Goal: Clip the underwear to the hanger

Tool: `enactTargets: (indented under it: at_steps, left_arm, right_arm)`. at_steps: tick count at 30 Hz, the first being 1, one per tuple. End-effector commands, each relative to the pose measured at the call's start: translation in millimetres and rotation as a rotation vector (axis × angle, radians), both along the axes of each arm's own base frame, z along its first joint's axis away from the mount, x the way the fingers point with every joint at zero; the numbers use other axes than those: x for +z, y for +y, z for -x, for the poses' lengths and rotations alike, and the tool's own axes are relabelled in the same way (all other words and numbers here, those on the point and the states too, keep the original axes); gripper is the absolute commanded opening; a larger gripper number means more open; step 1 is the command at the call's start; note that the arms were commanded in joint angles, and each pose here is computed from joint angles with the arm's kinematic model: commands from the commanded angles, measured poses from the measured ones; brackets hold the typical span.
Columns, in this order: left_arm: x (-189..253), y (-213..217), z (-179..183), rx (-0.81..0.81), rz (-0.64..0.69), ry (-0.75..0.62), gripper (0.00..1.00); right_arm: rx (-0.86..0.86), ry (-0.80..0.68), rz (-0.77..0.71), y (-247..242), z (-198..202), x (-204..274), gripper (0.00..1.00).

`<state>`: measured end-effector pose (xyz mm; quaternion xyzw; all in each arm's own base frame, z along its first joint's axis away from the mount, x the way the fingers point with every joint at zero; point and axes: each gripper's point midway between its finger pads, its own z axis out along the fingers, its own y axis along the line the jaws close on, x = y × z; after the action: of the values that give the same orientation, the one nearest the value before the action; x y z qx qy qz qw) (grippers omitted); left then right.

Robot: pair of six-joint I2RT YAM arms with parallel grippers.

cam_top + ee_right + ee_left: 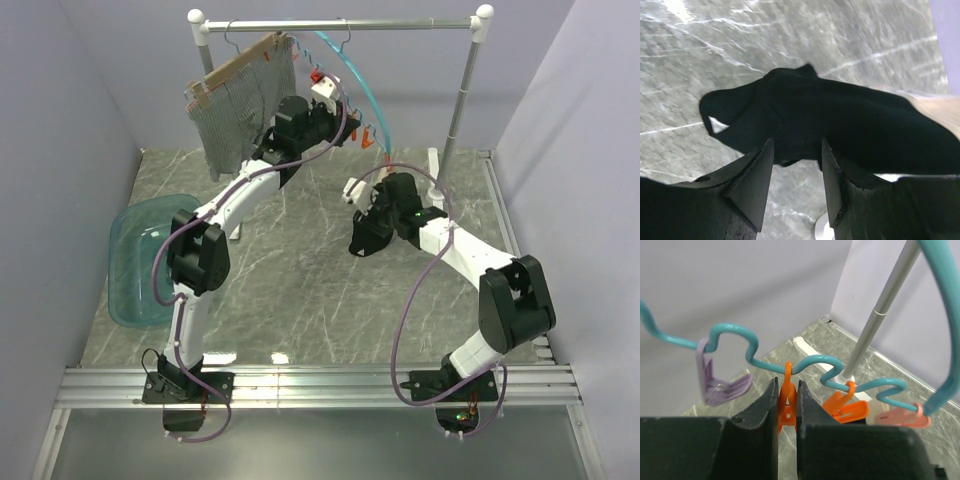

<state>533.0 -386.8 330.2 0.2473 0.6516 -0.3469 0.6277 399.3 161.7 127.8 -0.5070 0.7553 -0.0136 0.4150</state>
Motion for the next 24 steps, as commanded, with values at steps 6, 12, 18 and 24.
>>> enactTargets:
  at_steps: [6, 12, 18, 24]
  left_arm:
    - [52.2, -3.6, 24.9, -0.013, 0.014, -0.038, 0.00]
    - [68.8, -9.7, 31.9, -0.004, 0.013, -0.063, 0.00]
    - [77.4, -6.5, 32.8, 0.034, 0.012, -0.058, 0.00]
    - [77.7, -10.2, 37.3, 0.031, 0.012, -0.052, 0.00]
  right_arm:
    - [0.084, -0.153, 0.017, 35.8, -17.1, 22.8, 0.51]
    - [0.003, -0.211, -0.007, 44.6, -34.5, 34.9, 0.56]
    - [-0.082, -0.243, 0.059, 40.1, -56.6, 33.9, 0.66]
    - [-0.162, -0.237, 0.114, 39.2, -80.1, 37.5, 0.77]
